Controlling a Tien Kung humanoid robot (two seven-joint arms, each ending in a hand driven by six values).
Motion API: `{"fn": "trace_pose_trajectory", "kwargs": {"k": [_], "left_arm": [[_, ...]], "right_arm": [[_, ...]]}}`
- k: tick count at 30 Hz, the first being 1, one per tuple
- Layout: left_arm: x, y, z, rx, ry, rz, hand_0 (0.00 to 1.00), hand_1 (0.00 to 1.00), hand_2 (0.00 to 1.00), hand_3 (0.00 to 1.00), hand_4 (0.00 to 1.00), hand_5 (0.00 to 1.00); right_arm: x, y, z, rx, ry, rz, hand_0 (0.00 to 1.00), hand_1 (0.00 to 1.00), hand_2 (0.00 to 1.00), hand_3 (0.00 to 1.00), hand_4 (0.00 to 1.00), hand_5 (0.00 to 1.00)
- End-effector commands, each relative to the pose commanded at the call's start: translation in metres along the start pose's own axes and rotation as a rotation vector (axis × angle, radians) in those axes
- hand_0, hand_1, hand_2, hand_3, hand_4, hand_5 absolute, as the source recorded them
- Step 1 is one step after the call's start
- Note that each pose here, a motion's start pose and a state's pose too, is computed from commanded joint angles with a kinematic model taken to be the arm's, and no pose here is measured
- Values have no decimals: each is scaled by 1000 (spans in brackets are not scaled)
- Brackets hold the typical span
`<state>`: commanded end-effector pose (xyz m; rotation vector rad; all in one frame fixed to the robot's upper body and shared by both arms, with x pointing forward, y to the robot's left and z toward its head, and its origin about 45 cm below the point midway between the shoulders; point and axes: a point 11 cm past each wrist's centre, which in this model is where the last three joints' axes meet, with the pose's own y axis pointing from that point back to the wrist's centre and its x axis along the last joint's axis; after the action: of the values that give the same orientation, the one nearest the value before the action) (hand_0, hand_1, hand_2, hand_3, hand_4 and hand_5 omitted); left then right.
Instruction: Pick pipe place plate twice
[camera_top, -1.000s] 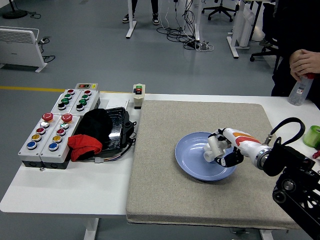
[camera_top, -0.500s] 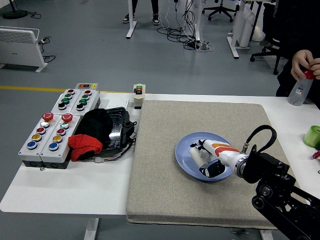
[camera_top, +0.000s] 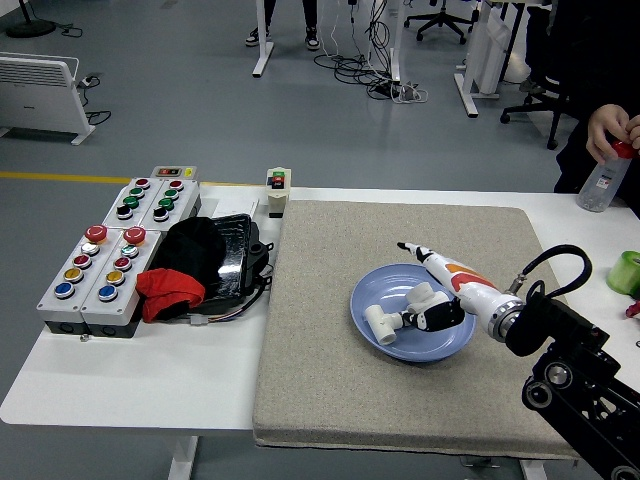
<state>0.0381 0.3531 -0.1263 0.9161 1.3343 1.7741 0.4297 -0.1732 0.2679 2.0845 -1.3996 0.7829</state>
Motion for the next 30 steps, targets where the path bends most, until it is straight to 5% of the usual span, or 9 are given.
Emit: {"fn": "trace_pose_trajectory", "kwargs": {"k": [1,2,7,8,13,14,21,26,30], "left_arm": [[0,0,0,0,-1,0,708,697,734,698,400,998],[0,0,0,0,-1,0,708,696,734,698,402,998],[0,0,0,2,-4,0,708,696,734,698,402,998],[0,0,0,2,-4,0,708,696,733,698,403,998],[-1,0,0,2,-6,-1,708,696,733,698,403,998],[-1,0,0,2,-7,-1,708,696,733,697,402,998],[1,0,-2,5,-10,1,709,696,733,697,403,998],[1,0,-1,5,-10,2,709,696,733,697,403,998],[1,0,-2,6,-10,2,709,696,733,697,403,998]], "right_arm": [[13,2,0,29,-75,62,994,942,998,998,764,260],[21,4,1,46,-131,105,920,880,998,982,624,249],[69,19,15,123,-411,325,920,880,998,982,624,249],[77,24,22,118,-463,355,876,836,957,908,611,308],[107,41,57,78,-735,481,876,836,957,908,611,308],[110,46,68,61,-789,509,840,796,887,848,564,414],[108,75,123,-20,-1154,604,829,788,871,824,549,483],[96,81,137,-38,-1369,608,828,783,867,819,544,508],[93,85,142,-52,-1395,616,828,783,867,819,544,508]]}}
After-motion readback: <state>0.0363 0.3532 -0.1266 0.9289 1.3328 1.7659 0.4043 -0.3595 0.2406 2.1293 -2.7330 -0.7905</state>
